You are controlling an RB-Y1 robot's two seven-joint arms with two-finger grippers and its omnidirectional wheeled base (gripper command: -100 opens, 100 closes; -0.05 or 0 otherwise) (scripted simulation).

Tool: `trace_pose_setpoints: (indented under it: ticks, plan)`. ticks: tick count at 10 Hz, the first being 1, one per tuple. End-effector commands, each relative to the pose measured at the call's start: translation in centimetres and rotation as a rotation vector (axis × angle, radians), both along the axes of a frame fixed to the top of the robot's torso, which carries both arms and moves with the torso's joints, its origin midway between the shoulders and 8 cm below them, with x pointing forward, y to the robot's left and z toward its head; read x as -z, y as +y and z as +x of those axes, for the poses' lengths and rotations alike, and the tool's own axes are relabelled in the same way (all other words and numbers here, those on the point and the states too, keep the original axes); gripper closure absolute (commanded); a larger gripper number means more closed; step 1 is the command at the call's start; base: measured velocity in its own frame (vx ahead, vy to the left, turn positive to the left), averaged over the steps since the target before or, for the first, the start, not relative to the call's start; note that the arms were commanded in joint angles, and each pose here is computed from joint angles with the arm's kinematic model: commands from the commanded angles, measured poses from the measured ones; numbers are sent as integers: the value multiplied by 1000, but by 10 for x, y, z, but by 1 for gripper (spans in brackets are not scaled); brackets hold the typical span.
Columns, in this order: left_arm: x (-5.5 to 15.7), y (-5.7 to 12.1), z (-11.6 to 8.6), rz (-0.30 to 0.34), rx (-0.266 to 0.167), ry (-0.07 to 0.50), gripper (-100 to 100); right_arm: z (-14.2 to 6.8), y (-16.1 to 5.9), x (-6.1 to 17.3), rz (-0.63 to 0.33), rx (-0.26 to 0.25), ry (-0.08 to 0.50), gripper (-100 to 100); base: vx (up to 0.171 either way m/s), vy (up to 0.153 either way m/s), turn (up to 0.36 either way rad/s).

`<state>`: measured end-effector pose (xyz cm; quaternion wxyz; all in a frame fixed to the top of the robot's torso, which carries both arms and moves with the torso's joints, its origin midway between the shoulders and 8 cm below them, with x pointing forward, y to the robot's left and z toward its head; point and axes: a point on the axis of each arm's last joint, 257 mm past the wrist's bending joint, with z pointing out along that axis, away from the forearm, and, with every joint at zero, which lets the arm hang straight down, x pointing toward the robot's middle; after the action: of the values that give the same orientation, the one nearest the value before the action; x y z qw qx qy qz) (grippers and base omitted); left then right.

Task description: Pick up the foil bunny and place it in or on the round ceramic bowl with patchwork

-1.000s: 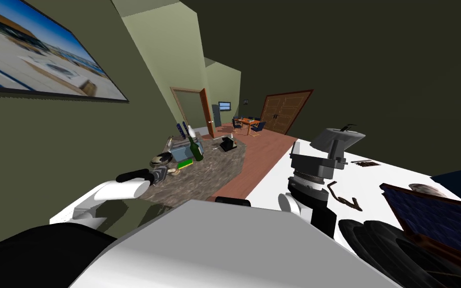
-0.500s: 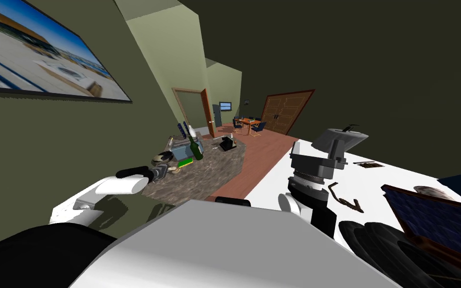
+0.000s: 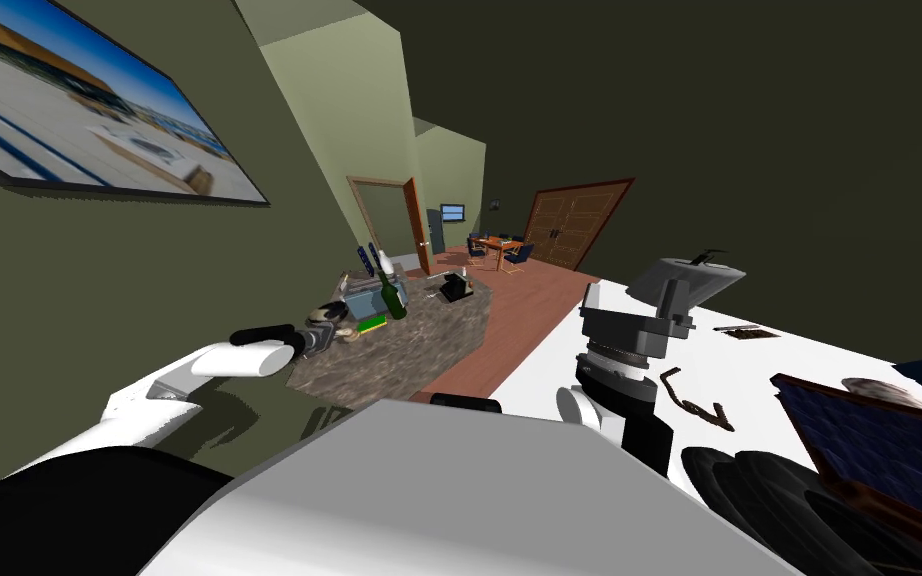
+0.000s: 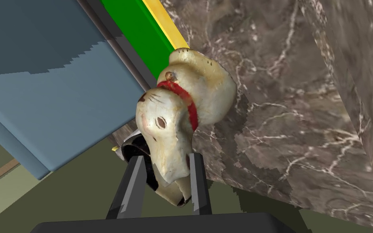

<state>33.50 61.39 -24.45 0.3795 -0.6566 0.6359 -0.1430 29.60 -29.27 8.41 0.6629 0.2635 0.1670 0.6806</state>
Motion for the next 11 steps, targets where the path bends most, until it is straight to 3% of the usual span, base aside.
trace_pose_setpoints:
  ticks: [1, 7, 11]
  plan:
    - [-5, 7, 10, 7, 19, -3, 100, 0, 0, 0, 0, 0, 0, 0, 10, -3, 51]
    - [-28, 32, 34, 26, 42, -11, 100, 0, 0, 0, 0, 0, 0, 0, 21, 12, 34]
    - [-60, 58, 59, 57, 49, -34, 100, 0, 0, 0, 0, 0, 0, 0, 35, 39, 42]
